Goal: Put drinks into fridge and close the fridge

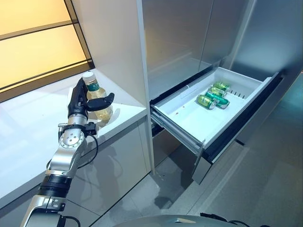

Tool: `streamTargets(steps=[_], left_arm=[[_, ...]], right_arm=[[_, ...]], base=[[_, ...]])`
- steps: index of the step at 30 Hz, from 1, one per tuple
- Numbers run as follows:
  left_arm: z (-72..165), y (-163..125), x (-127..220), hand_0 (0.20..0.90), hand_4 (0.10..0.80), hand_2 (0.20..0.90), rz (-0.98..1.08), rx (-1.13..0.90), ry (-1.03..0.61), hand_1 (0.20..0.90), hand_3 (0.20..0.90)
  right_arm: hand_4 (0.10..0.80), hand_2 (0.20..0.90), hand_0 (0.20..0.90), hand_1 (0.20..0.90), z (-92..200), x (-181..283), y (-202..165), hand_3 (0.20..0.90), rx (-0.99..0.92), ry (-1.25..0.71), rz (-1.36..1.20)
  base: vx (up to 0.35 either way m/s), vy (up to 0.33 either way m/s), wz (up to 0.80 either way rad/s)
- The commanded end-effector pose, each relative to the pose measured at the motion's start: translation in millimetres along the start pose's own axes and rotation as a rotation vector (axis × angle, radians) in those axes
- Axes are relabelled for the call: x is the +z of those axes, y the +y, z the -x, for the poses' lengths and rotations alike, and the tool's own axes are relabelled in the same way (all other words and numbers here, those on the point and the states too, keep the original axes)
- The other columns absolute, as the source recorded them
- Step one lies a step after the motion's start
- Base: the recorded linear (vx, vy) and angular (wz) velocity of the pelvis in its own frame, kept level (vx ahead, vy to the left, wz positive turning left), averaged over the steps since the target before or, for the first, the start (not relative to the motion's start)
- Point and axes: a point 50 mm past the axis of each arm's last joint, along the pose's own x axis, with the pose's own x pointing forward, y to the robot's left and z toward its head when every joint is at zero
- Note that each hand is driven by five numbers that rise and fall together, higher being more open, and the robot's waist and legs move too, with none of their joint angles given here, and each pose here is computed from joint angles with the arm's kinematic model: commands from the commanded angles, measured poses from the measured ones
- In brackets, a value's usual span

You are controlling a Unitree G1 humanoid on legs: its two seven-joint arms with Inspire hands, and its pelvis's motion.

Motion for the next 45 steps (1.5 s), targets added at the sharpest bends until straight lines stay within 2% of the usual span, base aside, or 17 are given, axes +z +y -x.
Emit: streamTargets(steps=[1,14,15,16,17,19,20,21,22,35,41,45], left_arm=[[-23.0,5.5,61.0,0.9,0.8,0.9,0.018,0.061,-0.273,0.9,0.9],[-20.1,3.9,60.7,0.9,0.8,0.9,0.187,0.127,-0.311,0.9,0.9],[-18.9,3.0,61.4,0.832,0.72,0.832,0.217,0.122,-0.324,0.832,0.82],[-18.4,2.4,61.7,0.568,0.413,0.568,0.232,0.118,-0.33,0.568,0.513],[-16.2,1.2,66.7,0.488,0.32,0.488,0.342,0.079,-0.371,0.488,0.42],[-14.0,-3.0,71.1,0.495,0.328,0.495,0.435,0.039,-0.393,0.495,0.428],[-12.4,-5.1,72.7,0.453,0.278,0.453,0.471,0.03,-0.401,0.453,0.378],[-10.5,-7.9,74.2,0.352,0.16,0.352,0.528,0.005,-0.417,0.352,0.26],[-9.4,-9.3,74.5,0.3,0.1,0.3,0.554,-0.003,-0.423,0.3,0.2],[-11.0,-7.1,82.1,0.3,0.1,0.3,0.354,-0.016,-0.465,0.3,0.2],[-7.0,-7.6,94.0,0.3,0.1,0.3,0.504,-0.074,-0.515,0.3,0.2],[-0.1,-16.0,103.4,0.3,0.1,0.3,0.732,-0.153,-0.547,0.3,0.2]], right_arm=[[0.8,0.9,0.9,0.9,-2.1,0.3,13.1,0.9,0.055,0.021,0.07],[0.8,0.9,0.9,0.9,-2.6,0.3,18.1,0.9,0.064,0.026,0.082],[0.8,0.9,0.9,0.9,-2.7,-0.1,18.9,0.9,0.066,0.026,0.083],[0.8,0.9,0.9,0.9,-2.7,-0.2,19.0,0.9,0.066,0.026,0.084],[0.8,0.9,0.9,0.9,-2.7,-0.4,19.9,0.9,0.067,0.025,0.085],[0.8,0.9,0.9,0.9,-2.7,0.1,19.7,0.9,0.069,0.025,0.086],[0.8,0.9,0.9,0.9,-2.8,0.6,19.6,0.9,0.069,0.026,0.087],[0.8,0.9,0.9,0.9,-2.9,-0.1,20.7,0.9,0.07,0.026,0.088],[0.8,0.9,0.9,0.9,-2.9,0.1,21.0,0.9,0.071,0.026,0.088],[0.8,0.9,0.9,0.9,-2.9,2.5,21.9,0.9,0.072,0.02,0.093],[0.8,0.9,0.9,0.9,-2.9,4.2,21.9,0.9,0.07,0.01,0.082],[0.8,0.9,0.9,0.9,-3.4,7.6,24.0,0.9,0.068,0.004,0.076]], base=[[0.0,0.0,0.0],[0.003,0.0,-0.02],[0.0,0.0,0.0],[0.0,0.0,0.0],[0.0,0.0,0.0],[0.0,0.0,0.0],[0.0,0.0,0.0],[0.0,0.0,0.0],[0.0,0.0,0.0],[-0.001,-0.001,0.0],[0.0,0.0,0.0],[-0.008,-0.003,0.0]])
